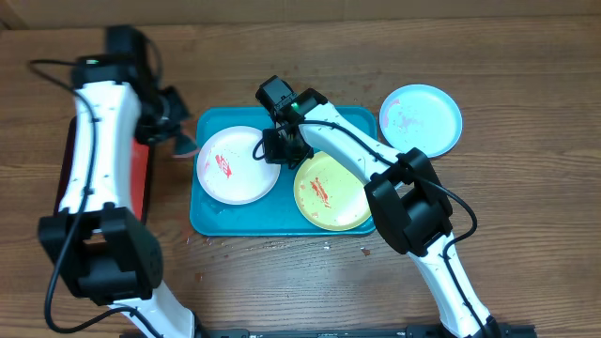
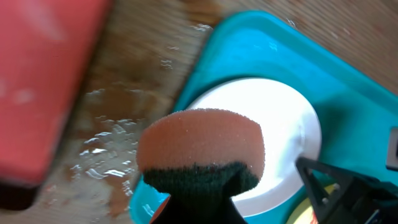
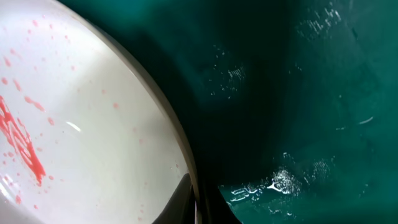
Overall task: Clean dirty plates on tray and stack at the side
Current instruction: 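Bring the sponge with the left gripper and scrub the white plate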
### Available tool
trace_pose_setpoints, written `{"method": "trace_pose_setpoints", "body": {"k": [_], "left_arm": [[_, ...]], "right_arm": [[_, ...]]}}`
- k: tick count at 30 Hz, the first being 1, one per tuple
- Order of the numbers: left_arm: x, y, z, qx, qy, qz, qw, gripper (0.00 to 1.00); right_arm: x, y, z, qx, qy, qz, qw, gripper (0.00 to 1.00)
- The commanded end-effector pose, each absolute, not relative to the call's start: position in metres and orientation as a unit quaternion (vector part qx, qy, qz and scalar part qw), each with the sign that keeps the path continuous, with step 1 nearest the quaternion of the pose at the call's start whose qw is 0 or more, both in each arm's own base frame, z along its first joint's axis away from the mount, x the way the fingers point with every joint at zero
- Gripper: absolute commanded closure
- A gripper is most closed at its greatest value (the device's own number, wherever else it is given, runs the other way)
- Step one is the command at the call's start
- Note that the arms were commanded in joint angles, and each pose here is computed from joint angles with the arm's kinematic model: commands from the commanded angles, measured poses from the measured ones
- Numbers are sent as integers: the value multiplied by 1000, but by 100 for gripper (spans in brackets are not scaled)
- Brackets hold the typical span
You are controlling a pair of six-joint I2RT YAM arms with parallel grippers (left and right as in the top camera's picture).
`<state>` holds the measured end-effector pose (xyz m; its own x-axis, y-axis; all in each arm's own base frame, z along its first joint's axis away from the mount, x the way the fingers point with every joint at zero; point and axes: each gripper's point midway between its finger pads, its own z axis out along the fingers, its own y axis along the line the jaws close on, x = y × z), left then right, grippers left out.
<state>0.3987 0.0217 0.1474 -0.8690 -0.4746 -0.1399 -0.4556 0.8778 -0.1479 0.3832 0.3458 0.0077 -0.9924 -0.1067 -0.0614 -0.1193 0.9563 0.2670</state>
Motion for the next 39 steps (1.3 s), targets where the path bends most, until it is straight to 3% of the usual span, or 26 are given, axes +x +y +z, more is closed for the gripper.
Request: {"method": "trace_pose_setpoints", "body": {"k": [1,9,18,26,32,39], "left_arm": [[394,-17,122,-188,977,-67,74,96],[395,-60,71,-184,975,-82,89,96],[397,-64,43,-199,969,-96,107,96],[388,-71,-6,-199,971,-109,71,96],[378,-31,-28,-166,984,0,63,78],[370,27,-7,-117,979,157,51,84]], "right_arm": [[375,331,-17,-13,995,96,-1,96],[375,329,-18,-11,996,94,-3,96],[374,328,-18,-15,995,94,-3,96],[373,327,-18,-15,996,91,-6,96],[372,326,-18,-17,996,89,-9,96],[372,326,-18,-18,996,89,-9,96]]}}
